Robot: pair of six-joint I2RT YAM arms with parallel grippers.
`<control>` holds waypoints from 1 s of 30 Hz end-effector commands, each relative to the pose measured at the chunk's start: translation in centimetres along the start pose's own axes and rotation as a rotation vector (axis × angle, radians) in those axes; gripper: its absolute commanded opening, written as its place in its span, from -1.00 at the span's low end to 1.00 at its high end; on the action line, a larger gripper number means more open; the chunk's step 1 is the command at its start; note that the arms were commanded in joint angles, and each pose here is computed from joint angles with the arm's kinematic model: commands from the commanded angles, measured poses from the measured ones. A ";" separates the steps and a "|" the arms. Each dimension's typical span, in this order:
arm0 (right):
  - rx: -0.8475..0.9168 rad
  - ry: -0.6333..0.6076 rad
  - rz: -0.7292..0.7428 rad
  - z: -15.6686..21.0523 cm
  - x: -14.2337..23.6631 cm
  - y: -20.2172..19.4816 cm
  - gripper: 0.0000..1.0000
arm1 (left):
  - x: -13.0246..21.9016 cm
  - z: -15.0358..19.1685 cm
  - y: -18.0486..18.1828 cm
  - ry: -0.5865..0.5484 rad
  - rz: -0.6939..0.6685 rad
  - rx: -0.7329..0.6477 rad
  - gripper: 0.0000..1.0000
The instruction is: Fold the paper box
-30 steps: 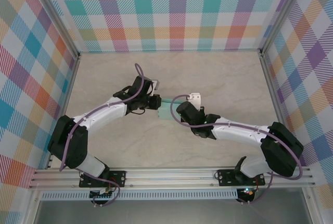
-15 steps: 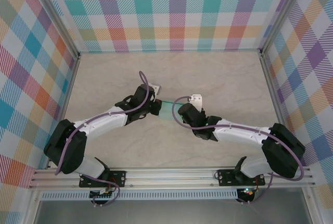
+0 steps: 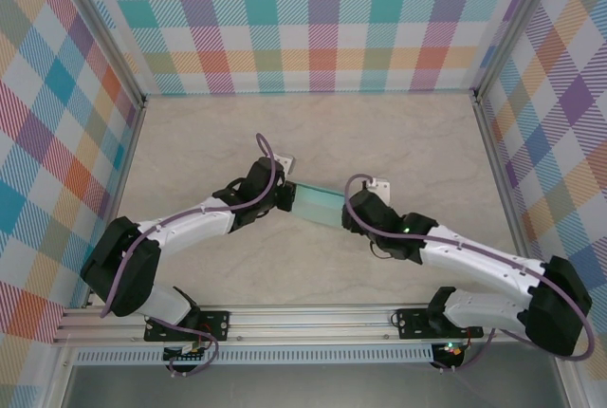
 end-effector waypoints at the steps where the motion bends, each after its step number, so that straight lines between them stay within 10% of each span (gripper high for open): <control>1: -0.040 0.090 -0.054 -1.2 1.9 0.6 0.19 | -1.2 4.5 -0.1 0.205 -0.009 -0.006 -0.81; 17: -0.757 0.421 -0.165 -7.6 -1.8 1.2 0.10 | -1.9 4.4 0.2 0.173 -0.053 -0.008 -0.81; 30: -1.184 0.639 -0.067 -6.2 -3.8 4.0 0.71 | -1.7 3.8 0.7 0.129 -0.120 0.063 -0.80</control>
Point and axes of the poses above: each hand's point on the last joint's axis, 136 mm out from that joint toward the fingers, its own x axis back along the fingers, its own y axis along the line the jaws close on, z = x × y, the point moved 9 cm from there along x, back along the fingers, and after that the axes turned 14 degrees about -x, right-handed, at the moved point
